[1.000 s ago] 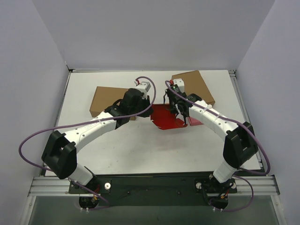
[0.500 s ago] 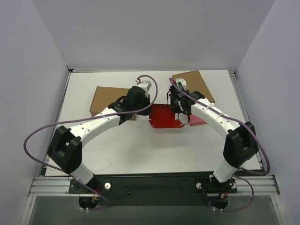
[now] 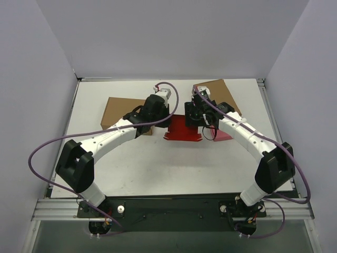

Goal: Fold the paper box
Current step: Fold the paper box at the center of the board.

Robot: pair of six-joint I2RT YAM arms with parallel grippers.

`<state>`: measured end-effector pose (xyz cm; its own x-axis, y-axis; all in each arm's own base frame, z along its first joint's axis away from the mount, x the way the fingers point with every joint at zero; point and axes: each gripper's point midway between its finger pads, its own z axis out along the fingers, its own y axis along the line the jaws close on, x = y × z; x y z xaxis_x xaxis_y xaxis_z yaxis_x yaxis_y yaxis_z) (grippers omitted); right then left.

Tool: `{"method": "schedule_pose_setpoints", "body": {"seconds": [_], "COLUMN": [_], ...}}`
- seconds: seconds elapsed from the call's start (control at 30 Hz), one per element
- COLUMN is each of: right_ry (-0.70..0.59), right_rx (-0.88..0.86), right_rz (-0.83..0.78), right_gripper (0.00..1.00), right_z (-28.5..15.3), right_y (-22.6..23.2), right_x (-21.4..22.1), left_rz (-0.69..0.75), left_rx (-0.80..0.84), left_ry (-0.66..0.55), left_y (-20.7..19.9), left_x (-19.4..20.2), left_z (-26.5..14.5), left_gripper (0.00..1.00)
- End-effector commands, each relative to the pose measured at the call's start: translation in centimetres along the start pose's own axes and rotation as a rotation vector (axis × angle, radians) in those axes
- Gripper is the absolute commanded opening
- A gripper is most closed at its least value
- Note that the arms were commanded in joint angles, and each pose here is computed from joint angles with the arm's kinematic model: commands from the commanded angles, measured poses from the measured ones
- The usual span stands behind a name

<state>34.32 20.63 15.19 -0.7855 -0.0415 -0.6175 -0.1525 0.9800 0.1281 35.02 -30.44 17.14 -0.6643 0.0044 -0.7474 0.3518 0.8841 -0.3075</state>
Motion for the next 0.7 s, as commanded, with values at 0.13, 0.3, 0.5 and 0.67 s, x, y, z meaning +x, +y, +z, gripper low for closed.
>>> {"method": "schedule_pose_setpoints", "body": {"seconds": [0.13, 0.3, 0.5, 0.67], "right_ry": [-0.049, -0.059, -0.079, -0.095], "right_rx": [-0.119, -0.046, 0.007, -0.048], "right_rz": [0.035, 0.044, 0.027, -0.189], "right_gripper": [0.64, 0.66, 0.66, 0.66], "right_z": [-4.2, -5.1, -5.5, -5.7], "right_y": [1.7, 0.0, -1.6, -1.3], "right_x": [-1.0, -0.7, -0.8, -1.3], "left_rz": [0.000, 0.011, 0.046, 0.068], "left_rx": [0.042, 0.035, 0.095, 0.181], "left_ry": [-0.007, -0.017, -0.073, -0.071], "left_y": [-1.2, -0.5, -1.0, -2.0], "left_x": [-1.5, -1.3, -1.5, -1.1], "left_z": [0.3, 0.4, -0.4, -1.1], "left_gripper": [0.00, 0.00, 0.00, 0.00]}}
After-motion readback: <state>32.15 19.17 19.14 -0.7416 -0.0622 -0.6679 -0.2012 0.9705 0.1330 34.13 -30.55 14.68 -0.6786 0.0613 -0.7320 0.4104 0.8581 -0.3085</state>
